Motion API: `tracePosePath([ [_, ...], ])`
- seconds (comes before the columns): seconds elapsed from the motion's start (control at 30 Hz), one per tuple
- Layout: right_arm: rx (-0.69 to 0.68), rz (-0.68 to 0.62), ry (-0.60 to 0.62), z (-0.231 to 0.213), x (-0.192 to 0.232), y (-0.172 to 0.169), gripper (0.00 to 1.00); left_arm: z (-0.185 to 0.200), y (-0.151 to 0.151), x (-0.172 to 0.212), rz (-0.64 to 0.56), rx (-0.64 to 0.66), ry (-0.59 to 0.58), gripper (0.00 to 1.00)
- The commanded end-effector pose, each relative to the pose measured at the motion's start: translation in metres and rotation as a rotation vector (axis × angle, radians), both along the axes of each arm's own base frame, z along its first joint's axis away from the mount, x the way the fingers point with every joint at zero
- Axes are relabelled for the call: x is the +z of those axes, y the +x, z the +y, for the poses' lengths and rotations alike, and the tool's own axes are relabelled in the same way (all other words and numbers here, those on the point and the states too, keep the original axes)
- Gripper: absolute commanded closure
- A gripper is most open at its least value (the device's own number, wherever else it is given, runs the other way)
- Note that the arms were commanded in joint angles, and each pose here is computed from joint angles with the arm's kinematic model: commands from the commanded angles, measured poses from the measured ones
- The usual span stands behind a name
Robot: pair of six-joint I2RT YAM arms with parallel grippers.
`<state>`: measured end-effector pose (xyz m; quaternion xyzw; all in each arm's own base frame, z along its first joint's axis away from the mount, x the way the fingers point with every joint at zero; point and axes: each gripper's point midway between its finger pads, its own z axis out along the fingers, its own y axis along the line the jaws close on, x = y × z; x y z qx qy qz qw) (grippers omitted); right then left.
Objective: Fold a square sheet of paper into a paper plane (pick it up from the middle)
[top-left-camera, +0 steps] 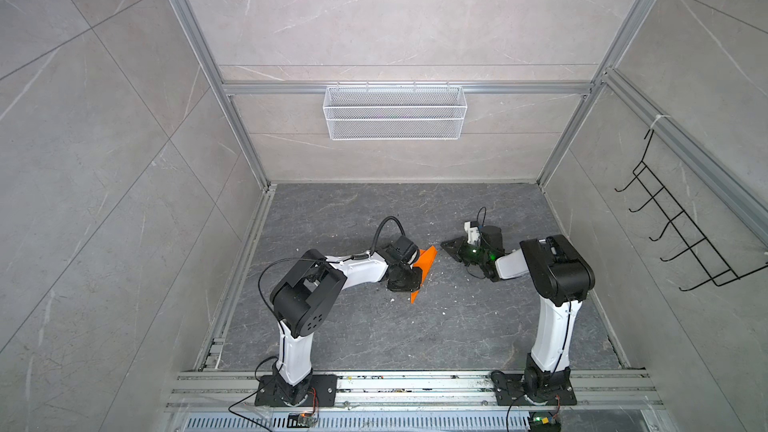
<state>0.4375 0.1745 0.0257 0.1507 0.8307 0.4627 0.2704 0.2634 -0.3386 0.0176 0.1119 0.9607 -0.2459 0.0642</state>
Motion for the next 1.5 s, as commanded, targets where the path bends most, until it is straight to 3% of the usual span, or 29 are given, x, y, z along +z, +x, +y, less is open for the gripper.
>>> tracePosePath([
  [0.0,0.033,0.004,-0.050,-0.002,0.008,-0.016,0.86,0.036,-0.036,-0.044,0.128,-0.023,0.183,1.00],
  [0.13,0.127,-0.013,-0.128,0.015,0.024,-0.047,0.86,0.036,-0.035,-0.043,0.118,-0.028,0.187,1.00],
  [0.37,0.290,0.005,-0.210,0.068,0.016,-0.087,0.91,0.037,-0.033,-0.042,0.108,-0.041,0.202,1.00],
  [0.63,0.260,0.049,-0.217,0.070,-0.009,-0.062,0.96,0.039,-0.035,-0.043,0.115,-0.040,0.203,1.00],
  [1.03,0.055,0.179,-0.259,0.001,-0.051,-0.028,0.97,0.040,-0.036,-0.045,0.116,-0.042,0.205,1.00],
  [1.27,0.057,0.061,-0.254,0.000,-0.001,-0.024,0.96,0.038,-0.032,-0.043,0.096,-0.063,0.209,1.00],
  [1.47,0.191,-0.024,-0.266,0.037,0.031,-0.067,0.94,0.036,-0.028,-0.042,0.077,-0.082,0.214,1.00],
])
